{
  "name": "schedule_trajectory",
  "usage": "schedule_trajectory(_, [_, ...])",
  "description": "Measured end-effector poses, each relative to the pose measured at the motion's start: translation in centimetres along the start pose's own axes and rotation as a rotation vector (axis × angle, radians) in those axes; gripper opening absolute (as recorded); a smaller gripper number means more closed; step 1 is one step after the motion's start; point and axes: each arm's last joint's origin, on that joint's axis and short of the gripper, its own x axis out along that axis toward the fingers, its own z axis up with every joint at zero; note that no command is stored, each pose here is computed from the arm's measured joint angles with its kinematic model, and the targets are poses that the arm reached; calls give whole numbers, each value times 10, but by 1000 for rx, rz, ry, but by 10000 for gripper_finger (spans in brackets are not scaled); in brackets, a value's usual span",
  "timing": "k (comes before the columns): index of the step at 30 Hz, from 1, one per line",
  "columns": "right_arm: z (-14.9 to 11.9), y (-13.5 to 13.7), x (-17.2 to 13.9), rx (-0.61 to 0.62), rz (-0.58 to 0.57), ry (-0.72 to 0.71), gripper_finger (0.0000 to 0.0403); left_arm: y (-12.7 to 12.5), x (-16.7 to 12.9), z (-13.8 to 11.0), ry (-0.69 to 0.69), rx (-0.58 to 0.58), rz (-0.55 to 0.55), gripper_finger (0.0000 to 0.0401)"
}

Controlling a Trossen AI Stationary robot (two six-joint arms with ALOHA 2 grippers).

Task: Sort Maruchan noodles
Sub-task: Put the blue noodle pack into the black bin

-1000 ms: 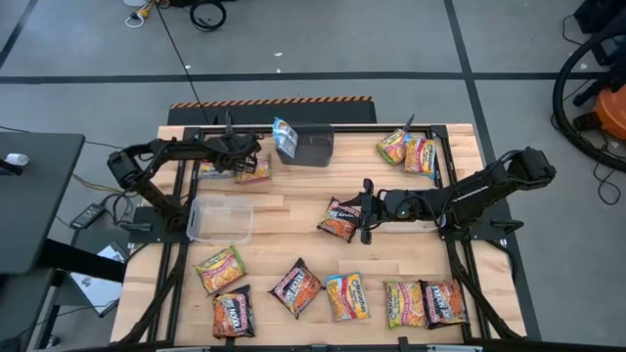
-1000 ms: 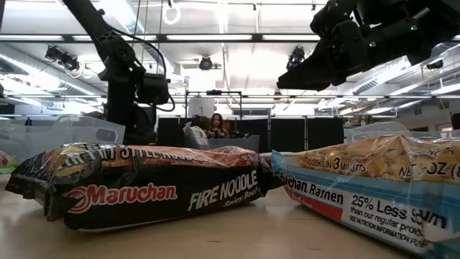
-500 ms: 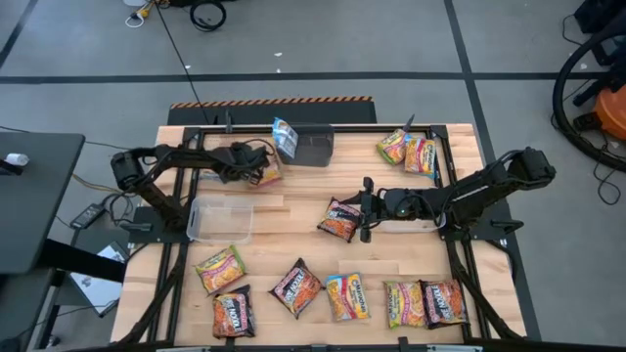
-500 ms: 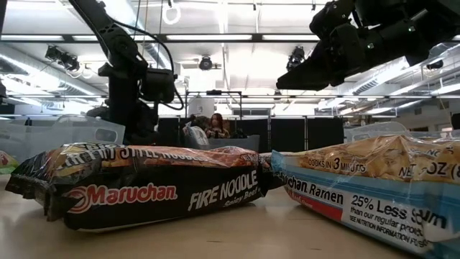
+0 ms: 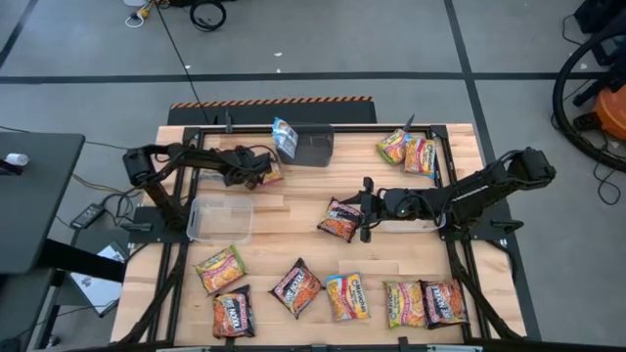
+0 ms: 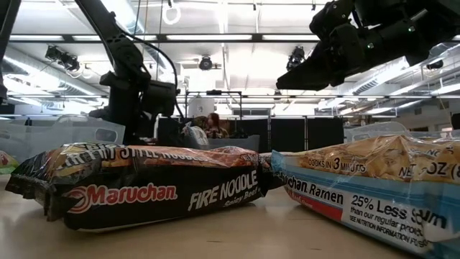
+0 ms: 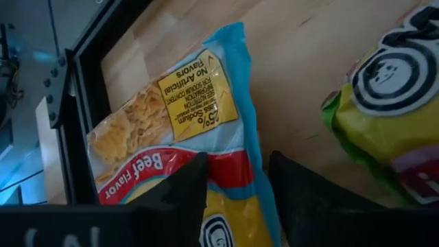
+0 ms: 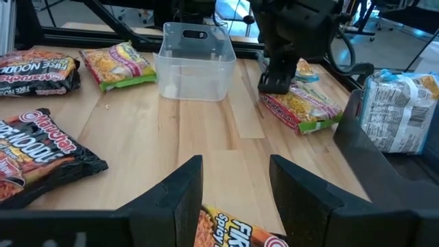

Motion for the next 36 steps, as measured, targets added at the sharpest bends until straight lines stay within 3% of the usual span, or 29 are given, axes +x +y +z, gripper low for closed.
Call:
schedule_trajectory(5, [0, 0, 0, -3, -1, 0, 174, 0, 0, -1, 1, -1, 7, 110])
schedule_trajectory(11, [1, 0, 0, -5, -3, -6, 174, 3, -11, 10, 56, 14, -28, 18])
schedule_trajectory(20, [1, 0, 0, -8, -6, -9, 174, 44, -84, 61, -44, -96, -108, 8])
schedule_trajectory(27, [1, 6, -2, 28, 26, -11, 174, 95, -153, 84, -219, -288, -321, 7])
schedule_trajectory(30, [3, 8, -4, 65, 40, -13, 174, 113, -177, 89, -314, -379, -470, 7])
schedule_trajectory(36, [13, 4, -17, 119, 56, -37, 174, 106, -211, 106, -529, -465, -825, 6])
